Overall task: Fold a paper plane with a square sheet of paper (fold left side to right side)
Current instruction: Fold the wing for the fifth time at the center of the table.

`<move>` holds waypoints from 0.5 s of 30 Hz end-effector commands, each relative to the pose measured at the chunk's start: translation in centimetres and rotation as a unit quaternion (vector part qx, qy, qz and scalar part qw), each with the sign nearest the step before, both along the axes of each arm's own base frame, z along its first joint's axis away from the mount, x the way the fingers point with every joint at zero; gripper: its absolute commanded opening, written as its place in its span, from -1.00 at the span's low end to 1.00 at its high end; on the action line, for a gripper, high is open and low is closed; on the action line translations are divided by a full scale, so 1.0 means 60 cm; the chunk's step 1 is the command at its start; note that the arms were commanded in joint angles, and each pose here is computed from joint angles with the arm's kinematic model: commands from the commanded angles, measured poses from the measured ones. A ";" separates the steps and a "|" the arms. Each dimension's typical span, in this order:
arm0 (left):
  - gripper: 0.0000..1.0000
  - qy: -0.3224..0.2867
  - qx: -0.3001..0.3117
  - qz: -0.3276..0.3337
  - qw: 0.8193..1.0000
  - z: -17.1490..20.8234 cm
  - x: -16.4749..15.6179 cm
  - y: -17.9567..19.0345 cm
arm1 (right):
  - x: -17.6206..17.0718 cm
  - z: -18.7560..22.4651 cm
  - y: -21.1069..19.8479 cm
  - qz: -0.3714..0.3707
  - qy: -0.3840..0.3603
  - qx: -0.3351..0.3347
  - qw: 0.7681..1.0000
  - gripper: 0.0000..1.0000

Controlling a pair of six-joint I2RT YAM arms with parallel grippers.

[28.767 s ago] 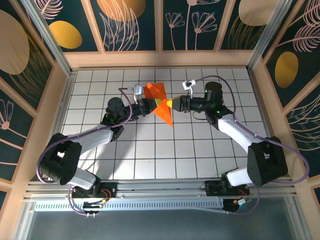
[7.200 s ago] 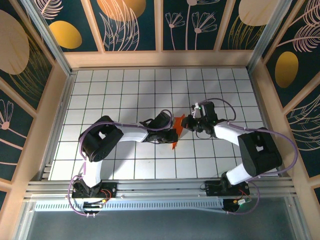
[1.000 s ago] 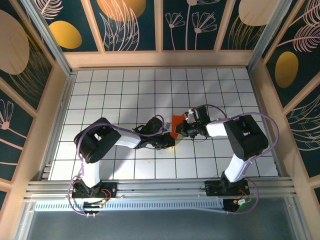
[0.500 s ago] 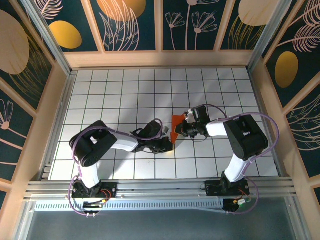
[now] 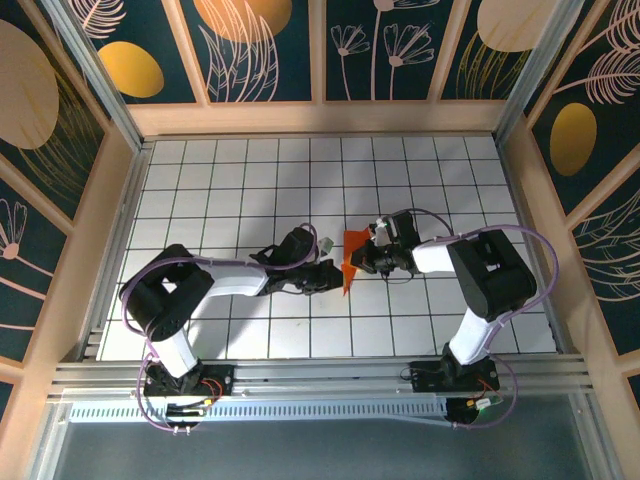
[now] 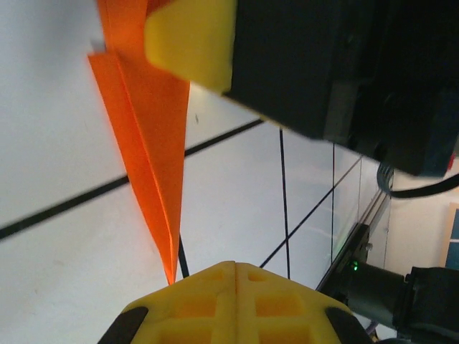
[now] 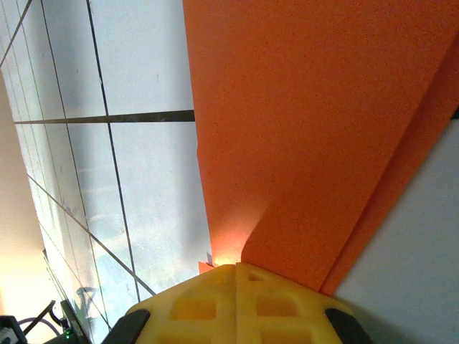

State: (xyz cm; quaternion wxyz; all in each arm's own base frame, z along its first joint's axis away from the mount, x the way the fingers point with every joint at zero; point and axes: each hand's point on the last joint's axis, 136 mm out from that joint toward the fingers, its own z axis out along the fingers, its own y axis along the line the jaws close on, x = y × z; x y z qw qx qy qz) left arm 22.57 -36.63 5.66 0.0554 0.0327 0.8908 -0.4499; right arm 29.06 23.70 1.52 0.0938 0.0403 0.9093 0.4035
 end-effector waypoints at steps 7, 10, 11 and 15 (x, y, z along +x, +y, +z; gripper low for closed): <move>-1.00 0.007 0.034 -0.034 0.999 -0.051 0.016 -0.021 | -0.042 -0.075 -0.037 -0.012 0.063 -0.081 0.995 -1.00; -1.00 0.015 0.047 -0.029 0.998 -0.071 0.014 -0.014 | -0.042 -0.073 -0.034 -0.008 0.061 -0.078 0.995 -1.00; -1.00 0.017 0.050 -0.027 0.998 -0.075 0.012 -0.012 | -0.042 -0.071 -0.033 -0.008 0.061 -0.077 0.995 -1.00; -1.00 0.028 0.052 -0.025 0.998 -0.088 0.003 -0.004 | -0.035 -0.060 -0.026 -0.005 0.054 -0.068 0.996 -1.00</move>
